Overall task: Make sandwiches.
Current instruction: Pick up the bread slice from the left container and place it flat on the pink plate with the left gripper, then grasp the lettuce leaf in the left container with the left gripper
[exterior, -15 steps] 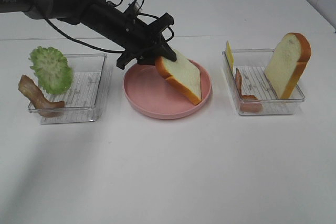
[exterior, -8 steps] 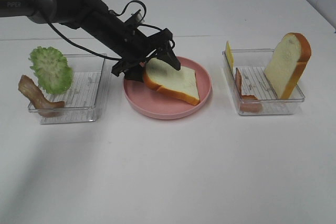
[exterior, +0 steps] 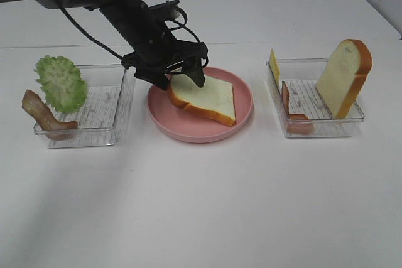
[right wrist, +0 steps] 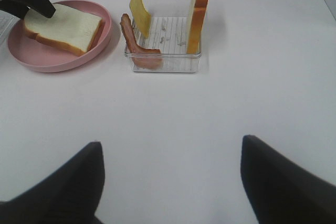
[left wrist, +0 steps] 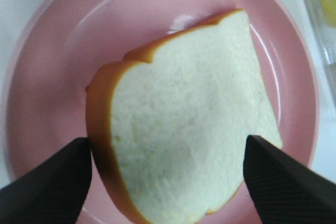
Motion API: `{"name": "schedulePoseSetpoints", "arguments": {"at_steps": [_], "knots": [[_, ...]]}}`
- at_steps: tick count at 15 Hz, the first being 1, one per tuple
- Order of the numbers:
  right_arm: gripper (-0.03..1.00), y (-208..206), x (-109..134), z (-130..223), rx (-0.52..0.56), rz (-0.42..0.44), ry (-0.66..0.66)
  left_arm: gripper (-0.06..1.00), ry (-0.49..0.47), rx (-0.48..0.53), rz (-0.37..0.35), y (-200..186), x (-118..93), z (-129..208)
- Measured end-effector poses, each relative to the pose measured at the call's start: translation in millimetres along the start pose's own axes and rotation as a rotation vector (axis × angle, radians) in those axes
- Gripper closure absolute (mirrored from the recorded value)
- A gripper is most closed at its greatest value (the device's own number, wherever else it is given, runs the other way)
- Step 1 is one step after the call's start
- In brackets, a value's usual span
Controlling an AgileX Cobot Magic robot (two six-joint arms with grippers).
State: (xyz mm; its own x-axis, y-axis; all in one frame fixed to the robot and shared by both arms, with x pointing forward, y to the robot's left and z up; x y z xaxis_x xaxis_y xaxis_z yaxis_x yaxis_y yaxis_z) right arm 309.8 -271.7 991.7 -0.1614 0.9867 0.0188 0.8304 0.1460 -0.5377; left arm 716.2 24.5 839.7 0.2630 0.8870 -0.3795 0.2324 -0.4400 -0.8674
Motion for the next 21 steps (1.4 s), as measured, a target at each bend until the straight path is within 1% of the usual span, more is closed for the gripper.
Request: {"name": "schedulePoseSetpoints", "arguments": {"at_steps": [3,4,6,8,9,11,13,14,18,21], "knots": [[0.28,0,0,0,0.0,0.0,0.0,0.19,0.017,-0.006,-0.102,-15,8,-9],[0.28,0,0,0,0.0,0.0,0.0,0.19,0.02,-0.007,-0.12,-22,7,-14],[0.28,0,0,0,0.0,0.0,0.0,0.19,0.023,-0.039,-0.133,-48,-2,-32],[0.28,0,0,0,0.0,0.0,0.0,0.19,0.048,-0.06,-0.151,-68,-7,-42],[0.28,0,0,0,0.0,0.0,0.0,0.19,0.068,-0.074,-0.182,-77,-5,-48],[0.28,0,0,0,0.0,0.0,0.0,0.19,0.099,-0.071,-0.258,-90,6,-51],[0.28,0,0,0,0.0,0.0,0.0,0.19,0.095,-0.079,-0.281,-97,14,-55],[0.28,0,0,0,0.0,0.0,0.0,0.19,0.08,-0.082,-0.288,-99,23,-57],[0.28,0,0,0,0.0,0.0,0.0,0.19,-0.029,-0.107,-0.309,-117,67,-66],[0.28,0,0,0,0.0,0.0,0.0,0.19,-0.074,-0.135,-0.317,-138,86,-71]]}}
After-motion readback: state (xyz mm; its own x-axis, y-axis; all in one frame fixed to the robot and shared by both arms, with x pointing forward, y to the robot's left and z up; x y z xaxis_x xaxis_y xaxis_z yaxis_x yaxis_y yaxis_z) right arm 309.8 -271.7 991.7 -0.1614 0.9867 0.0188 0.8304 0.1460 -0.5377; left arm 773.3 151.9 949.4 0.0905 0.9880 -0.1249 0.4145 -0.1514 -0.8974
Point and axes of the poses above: a point on each arm's last joint axis where the gripper is mounted, y pointing out along that axis toward the gripper, x along the wrist's bending axis when the last joint is at zero, z = x × y, the point moved 10 cm from there along y, pointing out along that axis toward the gripper, and after that the axes turned 2 degrees about -y, right-handed, at the moved point
